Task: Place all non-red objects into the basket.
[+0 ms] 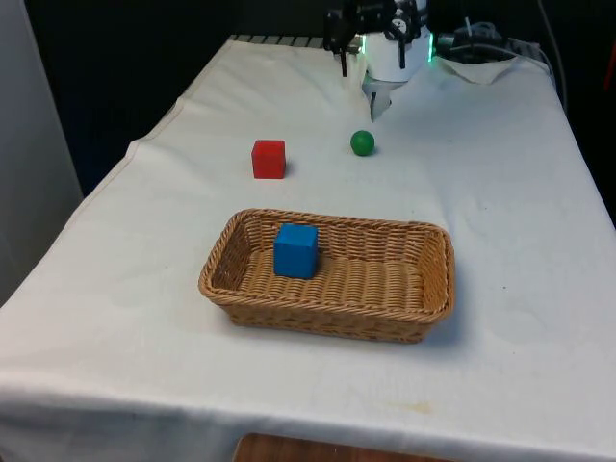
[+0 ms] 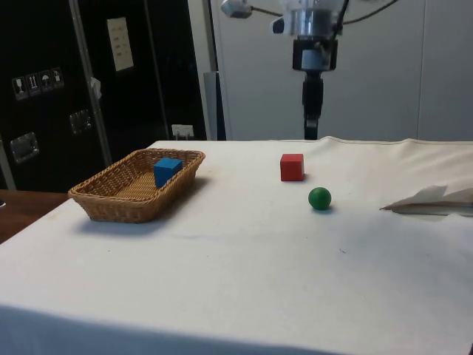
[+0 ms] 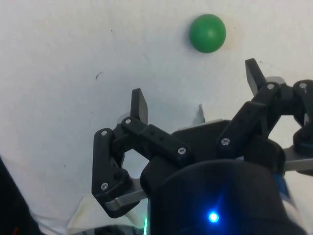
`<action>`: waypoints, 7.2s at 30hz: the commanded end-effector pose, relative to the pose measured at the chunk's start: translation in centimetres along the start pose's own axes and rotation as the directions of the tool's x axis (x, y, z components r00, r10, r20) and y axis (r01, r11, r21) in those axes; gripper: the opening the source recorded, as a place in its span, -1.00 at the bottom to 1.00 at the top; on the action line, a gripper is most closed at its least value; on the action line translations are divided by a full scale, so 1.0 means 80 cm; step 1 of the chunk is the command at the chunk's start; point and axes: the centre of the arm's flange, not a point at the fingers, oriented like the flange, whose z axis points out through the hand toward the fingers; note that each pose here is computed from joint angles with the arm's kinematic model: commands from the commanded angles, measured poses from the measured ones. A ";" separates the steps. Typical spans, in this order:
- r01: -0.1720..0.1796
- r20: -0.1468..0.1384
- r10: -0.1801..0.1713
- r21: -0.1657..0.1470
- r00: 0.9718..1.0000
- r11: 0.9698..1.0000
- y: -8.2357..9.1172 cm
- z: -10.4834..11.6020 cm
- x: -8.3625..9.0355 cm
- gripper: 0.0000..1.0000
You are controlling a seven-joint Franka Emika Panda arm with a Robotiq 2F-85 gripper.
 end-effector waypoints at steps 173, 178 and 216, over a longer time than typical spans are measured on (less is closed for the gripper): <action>-0.188 0.012 0.189 -0.060 0.982 0.980 0.012 0.084 0.028 -1.00; -0.185 0.002 0.185 -0.043 0.983 0.982 0.004 0.069 0.041 -1.00; -0.135 -0.033 0.134 -0.028 0.990 0.990 -0.041 0.036 0.193 -1.00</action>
